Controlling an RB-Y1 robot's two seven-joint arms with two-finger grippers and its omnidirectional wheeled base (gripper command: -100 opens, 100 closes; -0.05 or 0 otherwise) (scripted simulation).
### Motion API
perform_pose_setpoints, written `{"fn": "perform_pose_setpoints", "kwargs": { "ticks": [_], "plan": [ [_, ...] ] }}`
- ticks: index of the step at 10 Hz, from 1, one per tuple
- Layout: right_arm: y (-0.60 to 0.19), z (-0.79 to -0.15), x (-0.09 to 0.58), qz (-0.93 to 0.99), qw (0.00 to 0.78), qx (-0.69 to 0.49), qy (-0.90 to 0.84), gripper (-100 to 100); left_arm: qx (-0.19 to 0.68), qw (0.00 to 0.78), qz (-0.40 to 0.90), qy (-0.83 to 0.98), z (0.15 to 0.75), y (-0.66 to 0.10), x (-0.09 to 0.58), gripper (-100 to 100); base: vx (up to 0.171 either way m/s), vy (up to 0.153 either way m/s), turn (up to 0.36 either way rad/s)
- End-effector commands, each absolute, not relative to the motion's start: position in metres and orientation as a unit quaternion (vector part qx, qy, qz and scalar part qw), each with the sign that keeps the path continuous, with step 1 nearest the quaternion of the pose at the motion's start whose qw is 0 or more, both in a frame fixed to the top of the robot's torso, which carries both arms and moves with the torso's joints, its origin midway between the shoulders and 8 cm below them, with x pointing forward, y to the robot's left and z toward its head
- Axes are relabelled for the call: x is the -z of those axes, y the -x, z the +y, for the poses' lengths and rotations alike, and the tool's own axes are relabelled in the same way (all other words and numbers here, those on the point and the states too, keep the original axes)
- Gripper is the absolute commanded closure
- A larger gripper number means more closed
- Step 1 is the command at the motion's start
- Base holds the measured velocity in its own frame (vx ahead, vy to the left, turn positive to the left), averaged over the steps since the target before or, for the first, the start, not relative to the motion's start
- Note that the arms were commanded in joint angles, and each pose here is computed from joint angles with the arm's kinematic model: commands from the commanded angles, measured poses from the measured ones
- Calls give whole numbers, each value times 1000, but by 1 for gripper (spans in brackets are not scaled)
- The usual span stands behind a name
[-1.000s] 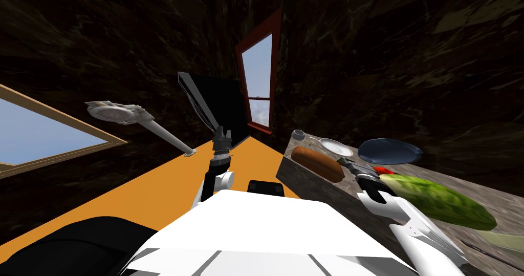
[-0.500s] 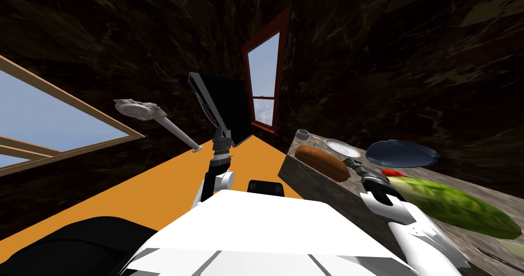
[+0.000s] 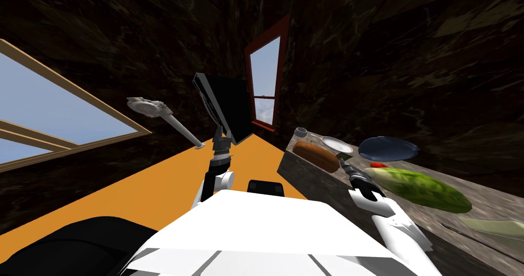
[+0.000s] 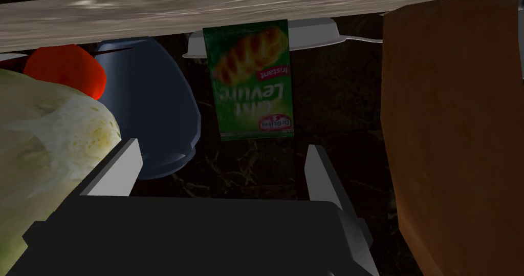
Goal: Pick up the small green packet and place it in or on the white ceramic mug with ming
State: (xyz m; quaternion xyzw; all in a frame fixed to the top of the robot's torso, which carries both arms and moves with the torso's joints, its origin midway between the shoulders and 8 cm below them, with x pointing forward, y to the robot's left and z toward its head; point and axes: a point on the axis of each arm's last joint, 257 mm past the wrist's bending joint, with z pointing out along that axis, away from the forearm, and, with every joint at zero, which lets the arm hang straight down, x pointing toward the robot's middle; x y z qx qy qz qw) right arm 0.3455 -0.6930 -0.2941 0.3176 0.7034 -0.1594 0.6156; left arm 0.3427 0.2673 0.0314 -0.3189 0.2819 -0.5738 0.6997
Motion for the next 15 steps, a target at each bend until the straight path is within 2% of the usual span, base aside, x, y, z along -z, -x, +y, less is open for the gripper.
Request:
{"fn": "perform_pose_setpoints", "kwargs": {
  "ticks": [1,8,15],
  "plan": [
    [-353,-680,309,709,613,142,-318,-100,574,700,282,319,267,-343,-31,0,-82,-80,-8],
    [-383,-613,334,747,606,99,-256,-100,574,700,282,319,267,-343,-31,0,-23,-85,-23],
    [-404,-555,329,774,608,89,-151,-100,574,700,282,319,267,-343,-31,0,55,-113,-24]
  ]
}}
